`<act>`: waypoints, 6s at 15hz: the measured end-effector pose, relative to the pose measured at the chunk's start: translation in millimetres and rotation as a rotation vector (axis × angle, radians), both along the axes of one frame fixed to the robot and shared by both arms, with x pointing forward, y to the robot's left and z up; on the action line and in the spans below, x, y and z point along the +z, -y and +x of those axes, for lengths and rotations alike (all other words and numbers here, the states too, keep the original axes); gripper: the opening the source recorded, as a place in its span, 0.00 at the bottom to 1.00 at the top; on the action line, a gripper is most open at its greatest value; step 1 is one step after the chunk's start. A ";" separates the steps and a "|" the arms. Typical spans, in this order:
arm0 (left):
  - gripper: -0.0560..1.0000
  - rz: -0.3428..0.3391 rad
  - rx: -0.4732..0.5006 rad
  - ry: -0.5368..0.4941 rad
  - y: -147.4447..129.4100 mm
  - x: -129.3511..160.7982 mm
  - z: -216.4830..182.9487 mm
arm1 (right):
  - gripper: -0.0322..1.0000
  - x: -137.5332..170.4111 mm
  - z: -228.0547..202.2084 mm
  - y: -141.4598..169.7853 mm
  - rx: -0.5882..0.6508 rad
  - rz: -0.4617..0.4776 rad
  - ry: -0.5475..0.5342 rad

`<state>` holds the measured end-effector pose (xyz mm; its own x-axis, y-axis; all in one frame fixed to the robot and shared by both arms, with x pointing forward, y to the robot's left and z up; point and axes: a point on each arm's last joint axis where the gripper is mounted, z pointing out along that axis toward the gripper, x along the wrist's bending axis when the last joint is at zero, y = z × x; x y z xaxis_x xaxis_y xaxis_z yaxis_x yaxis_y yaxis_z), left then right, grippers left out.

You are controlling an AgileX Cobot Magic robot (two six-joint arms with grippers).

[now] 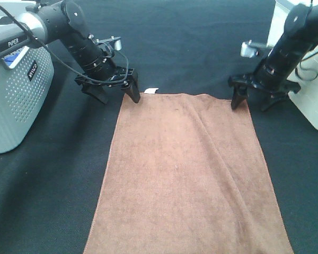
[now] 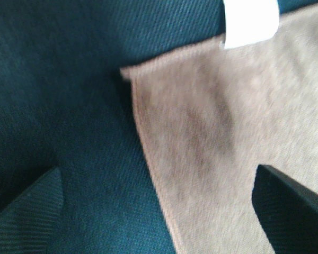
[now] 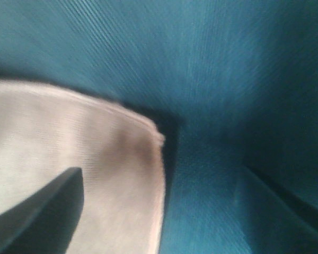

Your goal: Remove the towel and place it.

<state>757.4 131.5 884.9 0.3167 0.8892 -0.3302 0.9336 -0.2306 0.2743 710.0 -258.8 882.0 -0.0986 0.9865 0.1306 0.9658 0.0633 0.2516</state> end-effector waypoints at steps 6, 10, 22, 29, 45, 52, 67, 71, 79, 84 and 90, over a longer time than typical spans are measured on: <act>0.91 -0.018 -0.006 0.005 6.8 -3.5 -0.2 | 0.74 -2.0 3.2 -1.5 -0.017 0.021 0.016; 0.89 -0.053 -0.036 0.018 35.9 -8.6 -7.0 | 0.73 -4.6 4.8 -25.5 0.032 0.039 0.053; 0.09 0.107 -0.125 0.086 39.3 -16.9 -8.4 | 0.12 -8.4 5.1 -50.6 0.103 0.009 0.092; 0.07 0.119 -0.129 0.098 39.1 -13.1 -7.1 | 0.06 -6.0 7.9 -51.4 0.128 0.005 0.082; 0.07 0.264 -0.048 0.543 12.9 75.2 31.4 | 0.06 77.1 62.5 -67.0 0.075 0.146 0.522; 0.07 0.255 -0.041 0.642 13.7 74.2 39.8 | 0.06 64.6 69.3 -77.1 0.096 0.126 0.600; 0.07 0.201 -0.020 0.772 22.1 -8.9 60.0 | 0.06 -20.0 95.0 -78.5 0.085 0.091 0.626; 0.07 0.170 -0.001 0.814 23.9 -14.7 62.7 | 0.06 -22.0 96.7 -77.7 0.081 0.082 0.651; 0.07 0.131 0.044 0.832 24.2 -13.0 64.4 | 0.16 -20.5 98.0 -77.0 0.076 0.076 0.673; 0.44 0.074 0.176 0.834 1.2 -9.6 73.6 | 0.63 -20.2 101.3 -62.0 0.049 0.066 0.679; 0.66 -0.015 0.296 0.758 -7.2 -15.1 75.1 | 0.68 -21.1 103.7 -54.9 0.025 0.067 0.696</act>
